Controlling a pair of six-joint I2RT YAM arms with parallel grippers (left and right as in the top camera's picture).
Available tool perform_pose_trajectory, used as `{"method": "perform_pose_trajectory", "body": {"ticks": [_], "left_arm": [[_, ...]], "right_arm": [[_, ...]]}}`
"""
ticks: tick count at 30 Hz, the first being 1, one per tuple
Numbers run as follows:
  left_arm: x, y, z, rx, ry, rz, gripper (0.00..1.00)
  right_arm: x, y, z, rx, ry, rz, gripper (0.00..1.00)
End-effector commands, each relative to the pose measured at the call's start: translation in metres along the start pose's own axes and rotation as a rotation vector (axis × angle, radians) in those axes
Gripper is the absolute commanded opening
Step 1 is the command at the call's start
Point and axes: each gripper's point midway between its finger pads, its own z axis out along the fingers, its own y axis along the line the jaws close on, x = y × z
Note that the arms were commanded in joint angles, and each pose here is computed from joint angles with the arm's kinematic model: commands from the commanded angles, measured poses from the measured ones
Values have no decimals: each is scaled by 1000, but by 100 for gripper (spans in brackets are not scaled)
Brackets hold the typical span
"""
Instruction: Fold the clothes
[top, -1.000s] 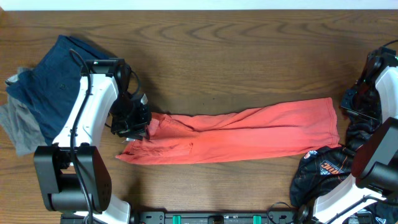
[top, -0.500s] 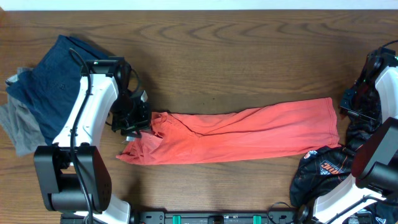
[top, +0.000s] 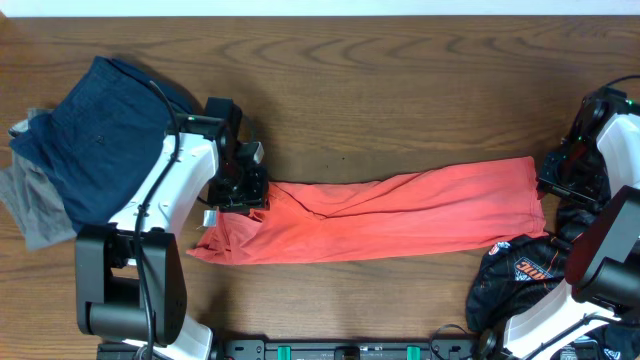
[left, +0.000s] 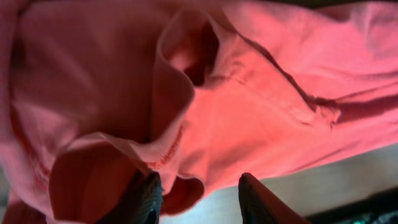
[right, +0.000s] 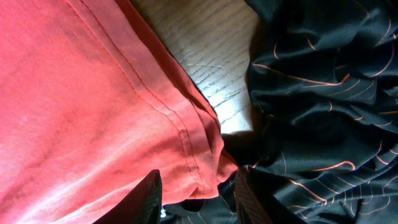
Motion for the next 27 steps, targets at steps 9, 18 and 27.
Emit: {"method": "perform_pose_trajectory", "body": {"ticks": [9,18,27], "left_arm": [[-1,10,0,-60,-14,-16,39],[3,-19,-8,-7,-46,65,34],[-26,-14,4,-234,-157,186,34]], "right_arm": [[-2,-1,-4,-11,-24,2,37],[-4,-1,-4,-12,-31,3,37],[-2,-1,-4,-11,-24,3,37]]}}
